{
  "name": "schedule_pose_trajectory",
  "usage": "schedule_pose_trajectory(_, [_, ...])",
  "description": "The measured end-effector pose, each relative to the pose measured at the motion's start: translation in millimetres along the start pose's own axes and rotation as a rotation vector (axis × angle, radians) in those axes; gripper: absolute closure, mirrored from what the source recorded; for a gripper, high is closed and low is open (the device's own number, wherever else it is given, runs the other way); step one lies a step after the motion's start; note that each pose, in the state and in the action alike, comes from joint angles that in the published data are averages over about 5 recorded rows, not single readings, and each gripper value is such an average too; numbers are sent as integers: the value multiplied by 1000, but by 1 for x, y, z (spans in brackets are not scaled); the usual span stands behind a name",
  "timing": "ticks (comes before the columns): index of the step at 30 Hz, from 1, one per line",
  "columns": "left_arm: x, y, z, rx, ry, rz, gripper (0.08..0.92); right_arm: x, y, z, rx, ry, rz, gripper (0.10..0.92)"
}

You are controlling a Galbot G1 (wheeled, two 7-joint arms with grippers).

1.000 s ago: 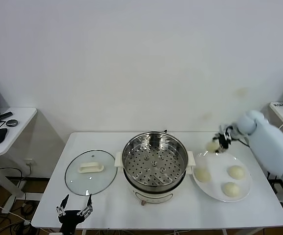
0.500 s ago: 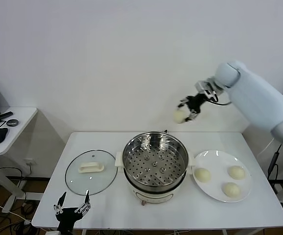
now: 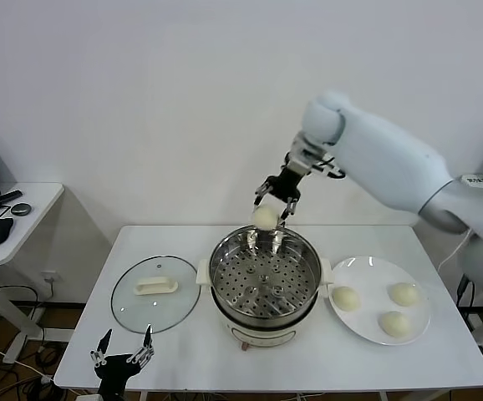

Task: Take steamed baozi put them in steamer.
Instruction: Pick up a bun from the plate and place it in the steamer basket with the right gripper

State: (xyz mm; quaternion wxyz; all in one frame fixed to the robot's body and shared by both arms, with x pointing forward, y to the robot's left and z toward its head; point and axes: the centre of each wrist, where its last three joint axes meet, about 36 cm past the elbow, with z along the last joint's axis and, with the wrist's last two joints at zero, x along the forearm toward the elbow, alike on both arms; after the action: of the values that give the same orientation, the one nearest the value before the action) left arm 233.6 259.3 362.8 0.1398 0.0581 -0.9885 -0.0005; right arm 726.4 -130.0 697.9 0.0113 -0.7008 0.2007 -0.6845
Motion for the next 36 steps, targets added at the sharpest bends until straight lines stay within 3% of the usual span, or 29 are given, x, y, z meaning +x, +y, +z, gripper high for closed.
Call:
schedule_pose_trajectory(11, [-5,1,5,9,8,-6,177,-51,-14,-15,144,28,-114,403])
schedule_pose_trajectory(31, [-7,-2,9,16,14,0,177,-108,-10,-13,173,62,-161,396])
schedule_pose_trajectory(36, [-7,-2,10,16,16,-1,177,-115,-10,-13,171,61,-155,322])
